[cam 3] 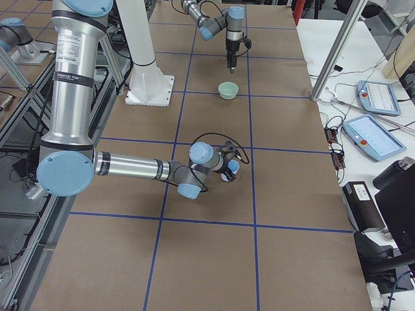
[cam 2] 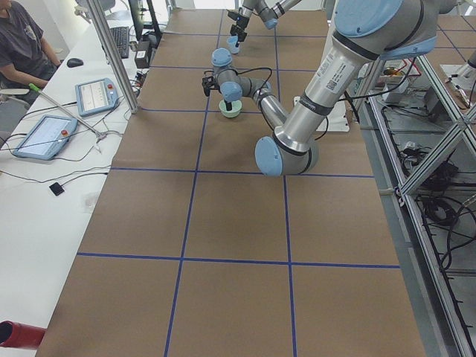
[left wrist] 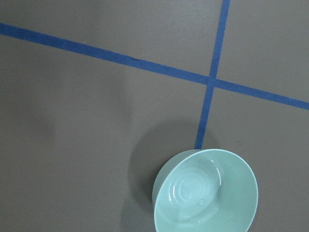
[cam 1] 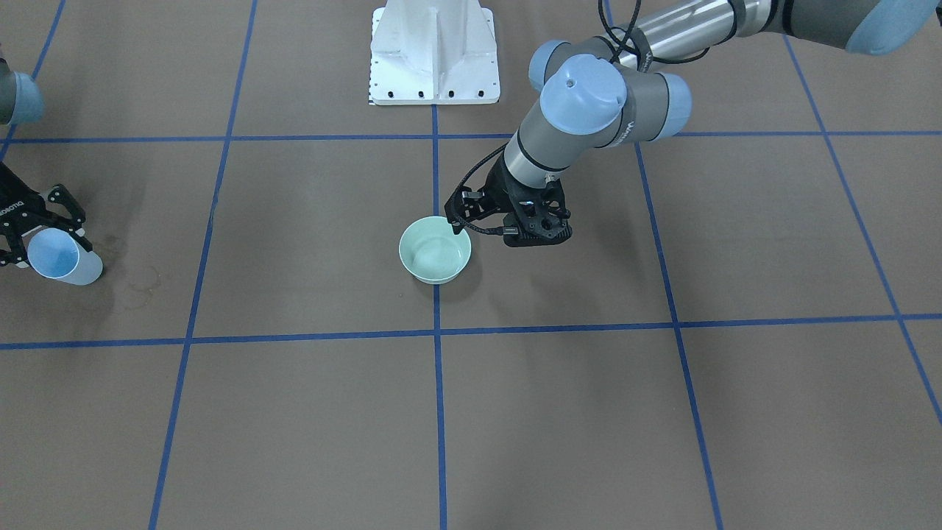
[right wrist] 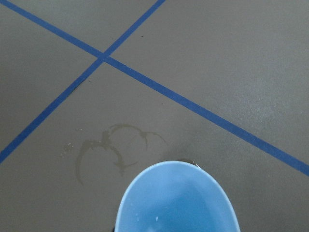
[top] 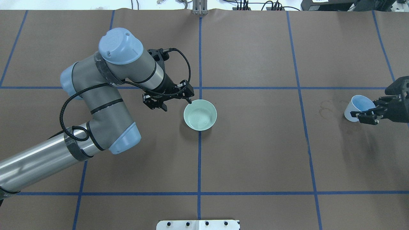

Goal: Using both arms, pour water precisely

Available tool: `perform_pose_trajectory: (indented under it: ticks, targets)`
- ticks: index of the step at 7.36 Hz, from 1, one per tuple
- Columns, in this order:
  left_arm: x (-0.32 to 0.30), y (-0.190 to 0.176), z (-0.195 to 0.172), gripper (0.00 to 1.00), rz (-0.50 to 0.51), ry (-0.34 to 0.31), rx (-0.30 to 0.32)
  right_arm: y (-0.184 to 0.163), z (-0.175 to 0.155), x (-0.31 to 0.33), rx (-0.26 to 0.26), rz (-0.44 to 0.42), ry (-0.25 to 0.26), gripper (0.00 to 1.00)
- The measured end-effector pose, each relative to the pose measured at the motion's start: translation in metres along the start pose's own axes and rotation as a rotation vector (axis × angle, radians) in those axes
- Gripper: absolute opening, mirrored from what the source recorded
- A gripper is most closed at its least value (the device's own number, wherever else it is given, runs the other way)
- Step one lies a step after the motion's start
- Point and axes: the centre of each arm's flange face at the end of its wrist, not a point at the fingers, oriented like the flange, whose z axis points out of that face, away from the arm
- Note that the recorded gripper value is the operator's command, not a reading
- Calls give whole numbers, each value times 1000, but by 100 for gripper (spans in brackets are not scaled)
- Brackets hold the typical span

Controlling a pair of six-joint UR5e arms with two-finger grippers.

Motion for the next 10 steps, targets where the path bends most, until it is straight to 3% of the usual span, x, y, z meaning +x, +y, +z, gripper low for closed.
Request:
perform_pose_trajectory:
  ticks: [4, 7, 10]
  targets:
    - [-35, -14, -18, 92, -18, -7, 24, -117, 24, -84, -84, 90, -25, 0]
    - [-105, -33, -29, 92, 25, -47, 27, -182, 57, -214, -129, 18, 44, 0]
    - [-175, -62, -57, 92, 84, -73, 8, -254, 76, -360, -254, -44, 105, 0]
